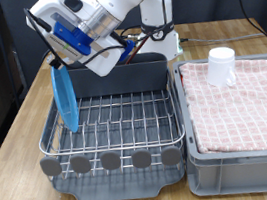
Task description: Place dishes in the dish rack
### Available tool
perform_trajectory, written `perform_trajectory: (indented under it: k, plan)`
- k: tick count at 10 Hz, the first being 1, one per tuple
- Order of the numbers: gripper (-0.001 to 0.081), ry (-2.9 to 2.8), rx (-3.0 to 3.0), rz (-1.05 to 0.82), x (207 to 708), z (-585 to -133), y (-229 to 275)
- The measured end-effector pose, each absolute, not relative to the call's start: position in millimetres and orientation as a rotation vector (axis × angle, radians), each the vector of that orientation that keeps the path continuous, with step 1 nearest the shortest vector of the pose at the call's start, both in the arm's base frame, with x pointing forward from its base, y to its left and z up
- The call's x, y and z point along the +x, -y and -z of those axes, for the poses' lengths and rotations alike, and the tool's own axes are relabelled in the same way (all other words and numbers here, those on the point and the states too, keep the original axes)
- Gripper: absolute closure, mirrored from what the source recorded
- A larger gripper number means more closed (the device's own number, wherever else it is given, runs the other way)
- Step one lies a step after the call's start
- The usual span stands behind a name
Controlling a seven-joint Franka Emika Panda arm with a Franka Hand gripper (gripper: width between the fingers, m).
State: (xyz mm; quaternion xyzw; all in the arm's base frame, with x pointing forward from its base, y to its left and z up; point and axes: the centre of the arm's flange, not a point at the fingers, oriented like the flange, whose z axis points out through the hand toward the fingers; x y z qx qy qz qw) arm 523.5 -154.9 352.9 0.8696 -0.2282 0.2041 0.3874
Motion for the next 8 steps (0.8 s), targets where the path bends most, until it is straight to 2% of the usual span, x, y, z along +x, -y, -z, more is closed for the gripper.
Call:
perform_trajectory:
  k: [4,8]
  plan:
    - [0.0789,0.588,2.208,-0.514,523,-350,154]
    - [0.0789,0.614,2.198,-0.486,516,-329,155]
